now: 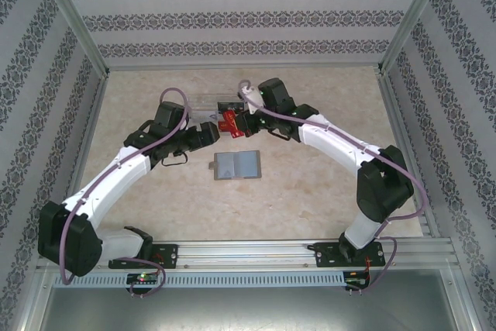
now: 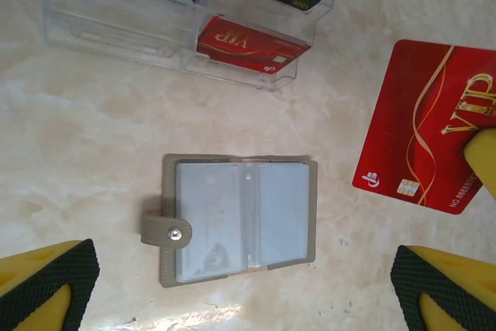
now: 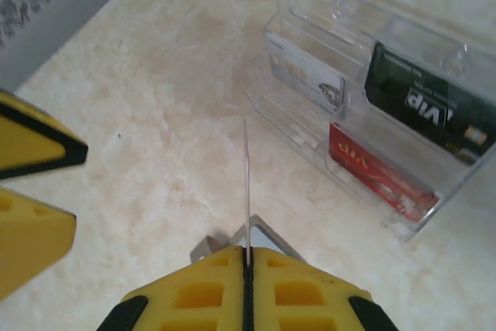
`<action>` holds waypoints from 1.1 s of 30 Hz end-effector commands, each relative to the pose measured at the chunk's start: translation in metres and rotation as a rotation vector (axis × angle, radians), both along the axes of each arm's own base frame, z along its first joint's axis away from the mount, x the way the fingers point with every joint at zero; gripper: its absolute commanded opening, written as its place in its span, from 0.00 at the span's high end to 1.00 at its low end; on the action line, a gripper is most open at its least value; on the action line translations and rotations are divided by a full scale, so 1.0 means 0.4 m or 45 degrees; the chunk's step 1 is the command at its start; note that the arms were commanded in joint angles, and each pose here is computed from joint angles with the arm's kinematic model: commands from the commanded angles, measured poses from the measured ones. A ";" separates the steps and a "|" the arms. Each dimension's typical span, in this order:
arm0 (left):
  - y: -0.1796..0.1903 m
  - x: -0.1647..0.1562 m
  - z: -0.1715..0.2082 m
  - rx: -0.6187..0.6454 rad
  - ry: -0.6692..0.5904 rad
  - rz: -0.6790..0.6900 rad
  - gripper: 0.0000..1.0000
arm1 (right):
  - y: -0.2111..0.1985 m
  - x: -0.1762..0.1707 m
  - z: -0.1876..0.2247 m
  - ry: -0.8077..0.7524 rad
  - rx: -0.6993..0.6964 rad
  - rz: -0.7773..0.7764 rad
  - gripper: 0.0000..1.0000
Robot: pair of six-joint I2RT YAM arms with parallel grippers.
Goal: Take the credit cards out of the card holder
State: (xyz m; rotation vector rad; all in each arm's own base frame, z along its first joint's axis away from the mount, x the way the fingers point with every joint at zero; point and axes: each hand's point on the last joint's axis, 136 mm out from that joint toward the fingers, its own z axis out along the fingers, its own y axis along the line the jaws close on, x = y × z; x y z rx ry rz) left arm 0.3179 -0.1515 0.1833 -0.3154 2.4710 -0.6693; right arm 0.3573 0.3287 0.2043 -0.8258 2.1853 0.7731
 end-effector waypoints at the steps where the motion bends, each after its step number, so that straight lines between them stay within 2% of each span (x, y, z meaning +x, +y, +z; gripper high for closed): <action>1: 0.054 -0.002 0.053 0.075 -0.063 0.051 0.00 | 0.004 0.027 0.002 -0.249 -0.241 0.160 1.00; 7: 0.112 -0.015 0.090 0.138 -0.103 0.101 0.00 | 0.038 0.076 -0.052 -0.608 -0.691 0.374 1.00; 10: 0.136 -0.022 0.095 0.146 -0.098 0.122 0.00 | 0.050 0.102 -0.084 -0.738 -0.847 0.461 1.00; 19: 0.171 -0.041 0.087 0.159 -0.069 0.148 0.00 | 0.077 0.116 -0.183 -0.773 -1.003 0.683 1.00; 33: 0.171 -0.041 0.074 0.153 -0.043 0.148 0.00 | 0.070 0.168 -0.276 -0.735 -1.101 0.701 1.00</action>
